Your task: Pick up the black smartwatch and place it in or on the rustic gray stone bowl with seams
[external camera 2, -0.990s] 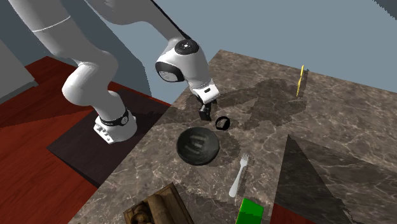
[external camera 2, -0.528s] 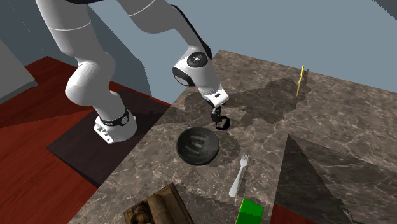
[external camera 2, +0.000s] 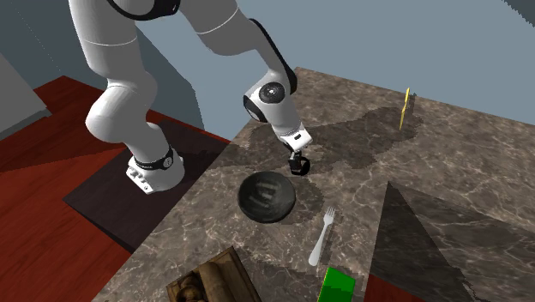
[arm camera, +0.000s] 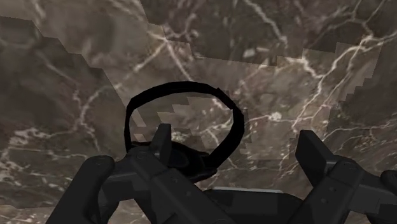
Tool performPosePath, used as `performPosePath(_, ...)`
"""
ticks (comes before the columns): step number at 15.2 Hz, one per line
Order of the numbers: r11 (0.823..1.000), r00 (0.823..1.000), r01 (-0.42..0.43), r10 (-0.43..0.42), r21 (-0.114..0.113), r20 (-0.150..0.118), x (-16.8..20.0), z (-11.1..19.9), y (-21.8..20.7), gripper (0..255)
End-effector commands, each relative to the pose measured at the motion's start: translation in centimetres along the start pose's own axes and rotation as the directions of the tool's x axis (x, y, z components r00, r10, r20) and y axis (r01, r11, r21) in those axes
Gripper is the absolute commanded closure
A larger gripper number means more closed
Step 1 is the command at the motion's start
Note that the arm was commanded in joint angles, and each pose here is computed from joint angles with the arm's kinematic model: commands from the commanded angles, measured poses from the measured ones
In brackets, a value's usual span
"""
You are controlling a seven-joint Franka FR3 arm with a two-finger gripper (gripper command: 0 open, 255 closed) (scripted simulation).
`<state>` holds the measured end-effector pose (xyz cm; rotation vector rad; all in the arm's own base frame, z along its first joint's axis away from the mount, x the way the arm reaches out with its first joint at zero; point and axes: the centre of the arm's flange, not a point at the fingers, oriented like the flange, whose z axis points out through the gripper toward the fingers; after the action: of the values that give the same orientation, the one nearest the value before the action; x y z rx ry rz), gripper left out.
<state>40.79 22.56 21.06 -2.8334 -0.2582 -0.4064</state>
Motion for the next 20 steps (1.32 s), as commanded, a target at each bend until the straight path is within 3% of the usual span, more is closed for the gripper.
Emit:
performPosePath(1, 1.0, 1.0, 0.0, 0.0, 0.0, 0.0, 0.0, 0.2, -0.1, 0)
performPosePath(6, 1.0, 1.0, 0.0, 0.0, 0.0, 0.0, 0.0, 0.2, 0.0, 0)
performPosePath(7, 1.0, 1.0, 0.0, 0.0, 0.0, 0.0, 0.0, 0.2, 0.0, 255)
performPosePath(16, 1.0, 1.0, 0.0, 0.0, 0.0, 0.0, 0.0, 0.2, -0.1, 255)
performPosePath(20, 1.0, 1.0, 0.0, 0.0, 0.0, 0.0, 0.6, -1.8, -0.5, 255)
